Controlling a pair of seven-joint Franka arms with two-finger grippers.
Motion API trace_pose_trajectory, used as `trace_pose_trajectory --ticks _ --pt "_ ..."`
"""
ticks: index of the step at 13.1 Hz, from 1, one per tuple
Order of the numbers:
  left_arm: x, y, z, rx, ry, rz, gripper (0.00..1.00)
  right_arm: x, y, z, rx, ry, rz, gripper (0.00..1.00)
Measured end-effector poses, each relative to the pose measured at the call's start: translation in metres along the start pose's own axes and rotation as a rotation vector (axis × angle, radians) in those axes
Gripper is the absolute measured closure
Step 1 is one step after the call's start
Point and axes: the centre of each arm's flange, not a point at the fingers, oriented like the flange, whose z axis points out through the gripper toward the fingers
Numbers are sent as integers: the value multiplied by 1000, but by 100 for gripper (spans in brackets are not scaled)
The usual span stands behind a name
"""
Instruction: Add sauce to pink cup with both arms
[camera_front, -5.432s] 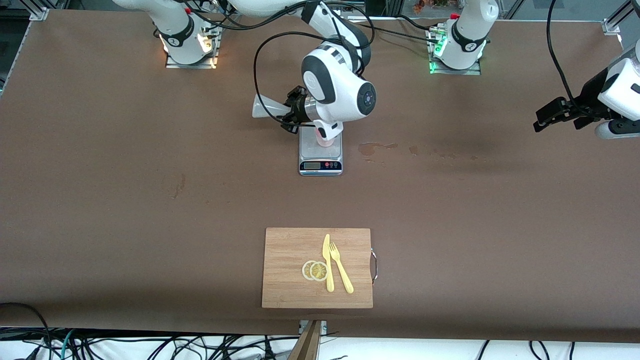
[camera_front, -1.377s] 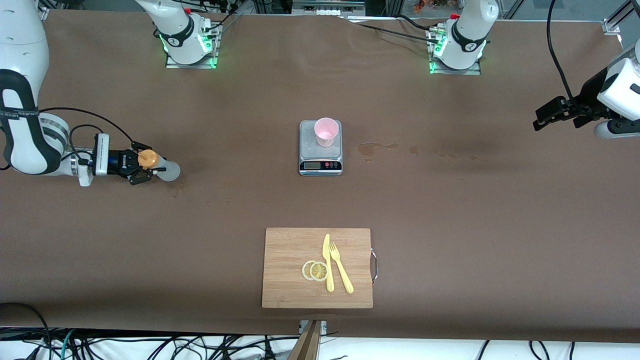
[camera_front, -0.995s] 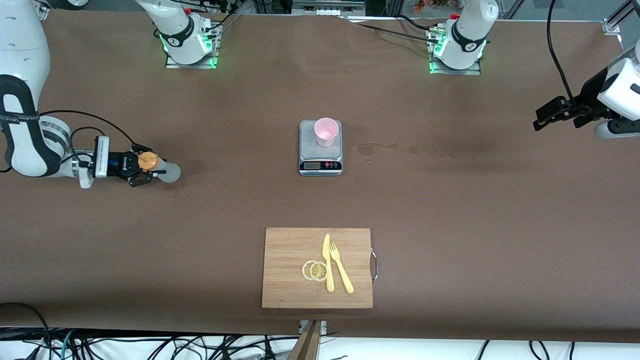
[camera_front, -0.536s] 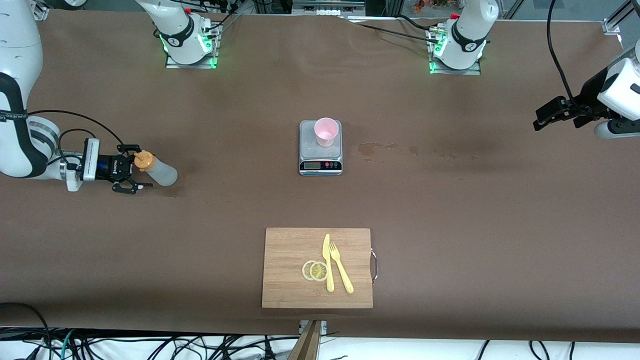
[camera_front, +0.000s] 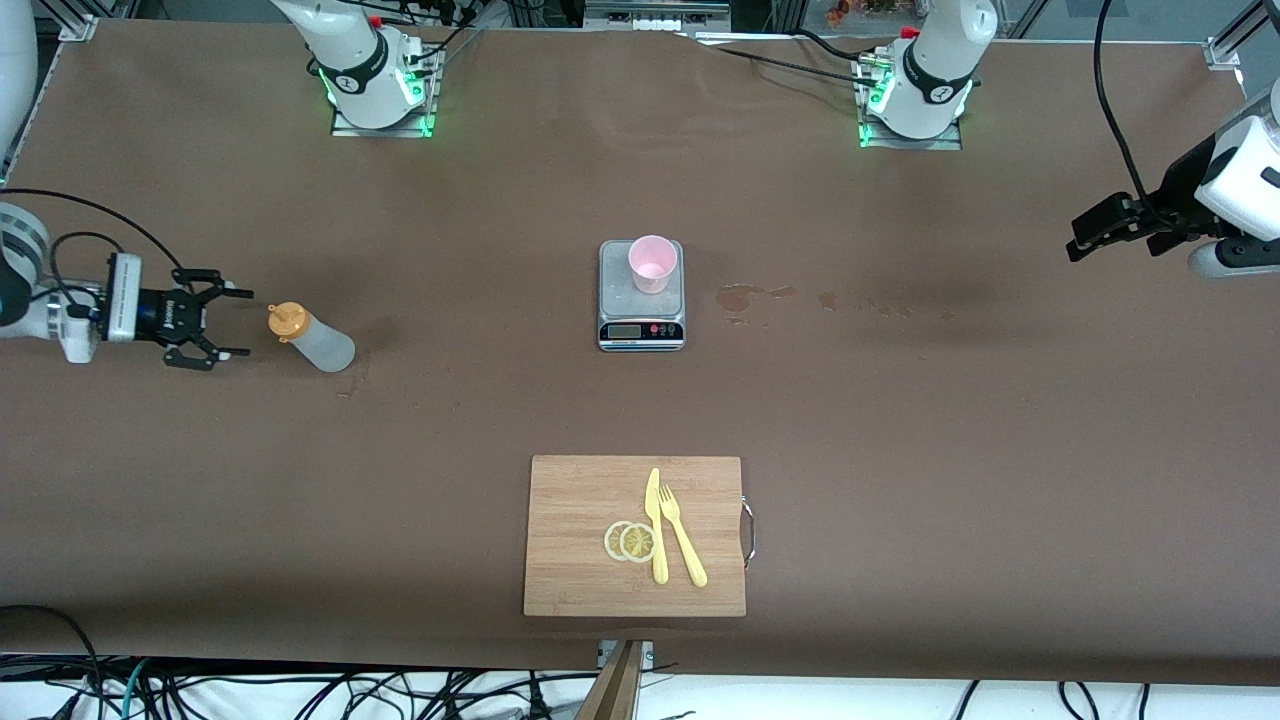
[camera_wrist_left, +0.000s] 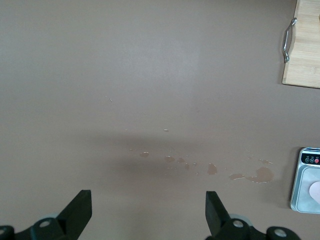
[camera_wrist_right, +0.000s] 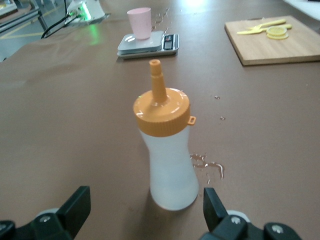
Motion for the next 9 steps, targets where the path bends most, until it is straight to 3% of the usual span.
trace_pose_trajectory --ticks 5,9 --pt "0 0 0 0 -2 -1 0 123 -20 -95 -49 -290 178 0" --pt "0 0 0 0 -3 -1 0 205 -29 -125 -139 -469 332 0"
